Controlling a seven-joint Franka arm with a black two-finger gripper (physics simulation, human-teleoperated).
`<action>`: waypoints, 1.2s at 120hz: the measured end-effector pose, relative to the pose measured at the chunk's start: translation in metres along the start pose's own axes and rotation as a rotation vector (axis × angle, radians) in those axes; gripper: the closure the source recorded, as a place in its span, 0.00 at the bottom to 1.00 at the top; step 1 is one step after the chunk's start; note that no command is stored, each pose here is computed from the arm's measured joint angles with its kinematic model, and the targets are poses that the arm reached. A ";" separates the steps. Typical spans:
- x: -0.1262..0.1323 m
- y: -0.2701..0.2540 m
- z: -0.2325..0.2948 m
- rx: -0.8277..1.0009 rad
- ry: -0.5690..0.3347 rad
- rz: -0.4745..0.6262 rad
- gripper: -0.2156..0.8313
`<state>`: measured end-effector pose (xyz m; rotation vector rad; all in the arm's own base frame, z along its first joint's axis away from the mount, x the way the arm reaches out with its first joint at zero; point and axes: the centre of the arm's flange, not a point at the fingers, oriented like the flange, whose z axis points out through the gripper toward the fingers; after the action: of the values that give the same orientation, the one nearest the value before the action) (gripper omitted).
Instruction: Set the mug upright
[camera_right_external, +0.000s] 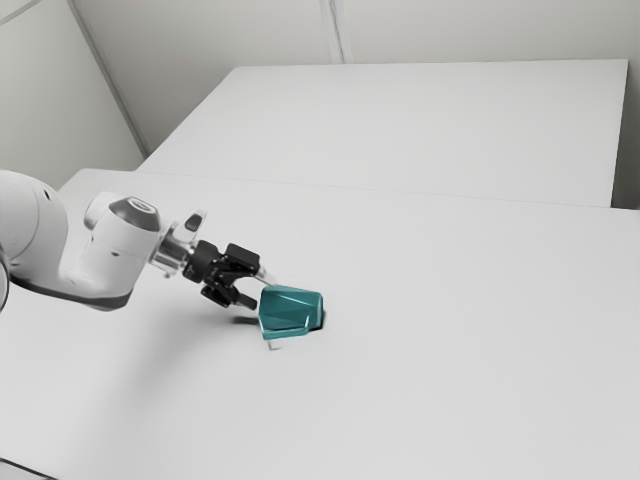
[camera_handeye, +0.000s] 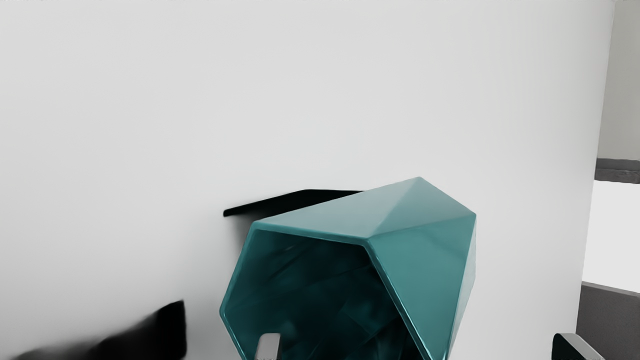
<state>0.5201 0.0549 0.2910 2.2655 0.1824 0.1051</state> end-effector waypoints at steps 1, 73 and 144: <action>0.000 0.000 0.000 -0.004 0.001 -0.001 0.23; -0.002 0.012 0.013 -0.078 0.006 0.076 0.83; 0.011 0.080 -0.051 0.043 0.000 0.347 0.95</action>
<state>0.5322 0.0440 0.3852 2.3199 -0.2126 0.2863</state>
